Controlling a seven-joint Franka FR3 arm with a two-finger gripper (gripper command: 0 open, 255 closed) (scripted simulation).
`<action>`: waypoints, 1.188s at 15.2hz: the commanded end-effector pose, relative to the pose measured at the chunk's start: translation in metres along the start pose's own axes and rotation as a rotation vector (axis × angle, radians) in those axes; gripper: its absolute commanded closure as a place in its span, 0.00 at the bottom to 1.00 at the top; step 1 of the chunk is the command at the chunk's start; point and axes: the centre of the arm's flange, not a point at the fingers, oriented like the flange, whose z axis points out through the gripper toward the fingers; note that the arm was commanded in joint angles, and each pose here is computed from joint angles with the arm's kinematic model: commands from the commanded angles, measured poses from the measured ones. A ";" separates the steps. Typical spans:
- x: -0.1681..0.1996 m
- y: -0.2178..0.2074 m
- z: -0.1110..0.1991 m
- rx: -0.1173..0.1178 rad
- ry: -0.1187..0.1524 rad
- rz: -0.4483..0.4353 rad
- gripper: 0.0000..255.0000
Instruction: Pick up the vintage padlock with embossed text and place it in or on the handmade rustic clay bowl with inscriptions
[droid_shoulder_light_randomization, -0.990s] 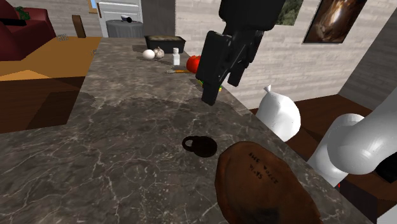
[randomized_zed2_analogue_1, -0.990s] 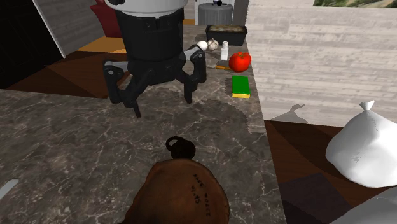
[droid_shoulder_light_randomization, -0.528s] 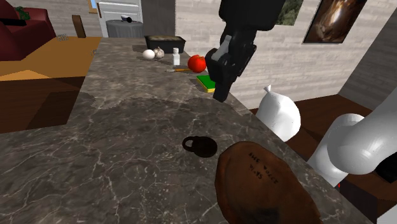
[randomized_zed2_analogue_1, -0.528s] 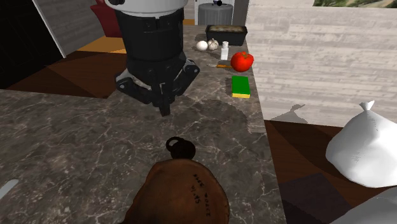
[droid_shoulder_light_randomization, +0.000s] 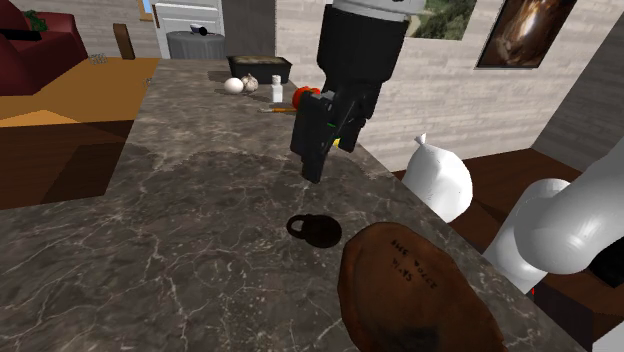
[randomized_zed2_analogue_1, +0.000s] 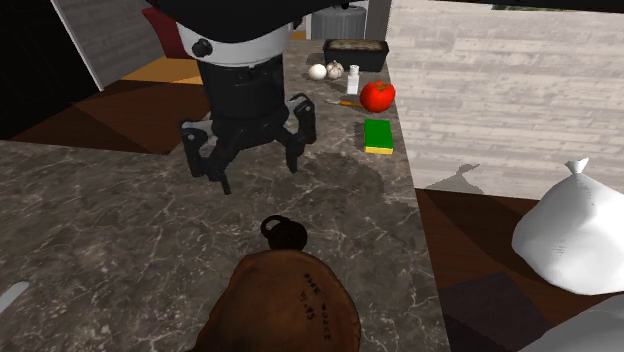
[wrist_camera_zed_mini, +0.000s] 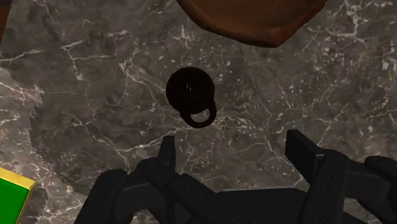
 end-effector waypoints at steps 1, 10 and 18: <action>0.011 0.003 0.022 -0.005 -0.018 -0.027 0.00; 0.060 0.012 0.125 -0.025 -0.095 -0.132 0.00; 0.057 0.013 0.159 -0.025 -0.095 -0.132 0.00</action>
